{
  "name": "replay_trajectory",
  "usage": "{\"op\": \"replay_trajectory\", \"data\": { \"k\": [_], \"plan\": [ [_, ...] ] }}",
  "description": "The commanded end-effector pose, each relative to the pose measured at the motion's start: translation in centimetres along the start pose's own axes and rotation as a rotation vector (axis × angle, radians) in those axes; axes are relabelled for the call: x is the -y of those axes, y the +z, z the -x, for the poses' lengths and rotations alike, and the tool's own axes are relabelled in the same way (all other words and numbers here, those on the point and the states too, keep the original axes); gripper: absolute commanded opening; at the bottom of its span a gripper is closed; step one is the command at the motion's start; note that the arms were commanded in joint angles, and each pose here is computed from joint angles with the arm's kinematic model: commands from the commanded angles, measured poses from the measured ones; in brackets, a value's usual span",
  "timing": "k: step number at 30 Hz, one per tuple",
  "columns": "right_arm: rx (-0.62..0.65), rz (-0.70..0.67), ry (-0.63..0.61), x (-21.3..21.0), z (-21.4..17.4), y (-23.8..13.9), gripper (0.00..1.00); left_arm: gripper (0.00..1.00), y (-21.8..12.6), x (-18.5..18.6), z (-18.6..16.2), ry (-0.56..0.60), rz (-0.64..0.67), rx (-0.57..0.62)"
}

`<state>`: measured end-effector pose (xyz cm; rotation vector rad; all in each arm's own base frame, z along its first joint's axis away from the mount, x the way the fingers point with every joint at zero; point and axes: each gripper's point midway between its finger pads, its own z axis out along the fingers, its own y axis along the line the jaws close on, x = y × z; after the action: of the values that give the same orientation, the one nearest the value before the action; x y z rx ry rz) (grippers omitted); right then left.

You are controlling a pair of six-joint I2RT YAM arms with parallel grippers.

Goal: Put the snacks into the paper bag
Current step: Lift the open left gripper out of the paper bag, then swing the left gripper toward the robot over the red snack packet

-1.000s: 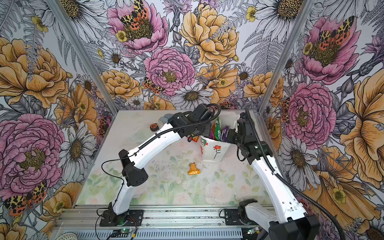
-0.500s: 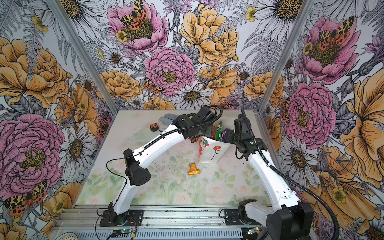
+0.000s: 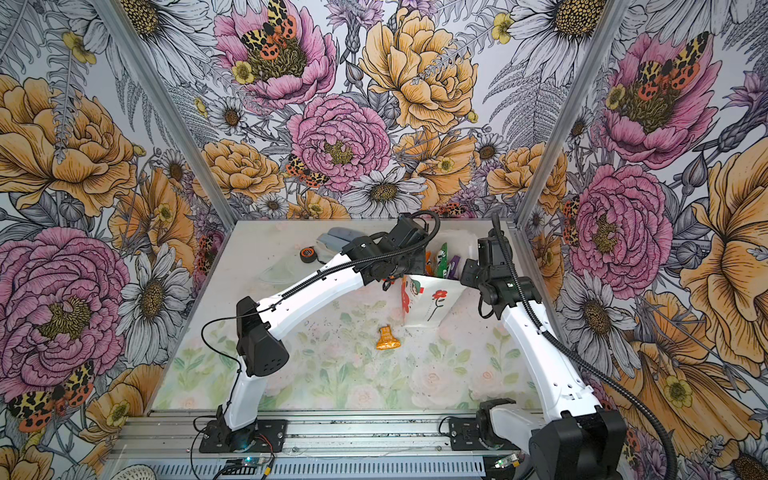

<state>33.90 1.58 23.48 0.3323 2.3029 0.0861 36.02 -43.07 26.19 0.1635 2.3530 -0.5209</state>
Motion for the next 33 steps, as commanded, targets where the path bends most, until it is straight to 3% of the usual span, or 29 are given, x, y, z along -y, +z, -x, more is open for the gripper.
{"op": "replay_trajectory", "data": {
  "k": [1, 7, 16, 21, 26, 33],
  "plan": [
    [0.080, 0.014, 0.014, -0.1, 2.5, -1.0, 0.00, 0.00, -3.3, 1.7, 3.9, -0.087, -0.135, 0.111],
    [0.057, 0.043, 0.013, -0.6, 1.8, -0.7, 0.00, 0.01, -2.5, 0.5, 3.4, -0.101, -0.115, 0.086],
    [0.029, 0.265, 0.046, -4.3, 1.5, -1.8, 0.00, 0.17, -2.8, 0.3, 3.7, -0.067, -0.214, 0.019],
    [0.069, 0.218, 0.047, -3.3, 2.1, -2.3, 0.00, 0.39, -3.8, 0.2, 4.0, -0.023, -0.226, 0.018],
    [0.087, 0.188, 0.050, -2.8, 2.6, -2.5, 0.00, 0.61, -7.1, 0.2, 5.2, 0.068, -0.232, 0.048],
    [0.108, 0.143, 0.055, -2.0, 2.9, -3.0, 0.00, 0.74, -12.8, -0.9, 7.5, 0.137, -0.216, 0.171]
  ]
}}
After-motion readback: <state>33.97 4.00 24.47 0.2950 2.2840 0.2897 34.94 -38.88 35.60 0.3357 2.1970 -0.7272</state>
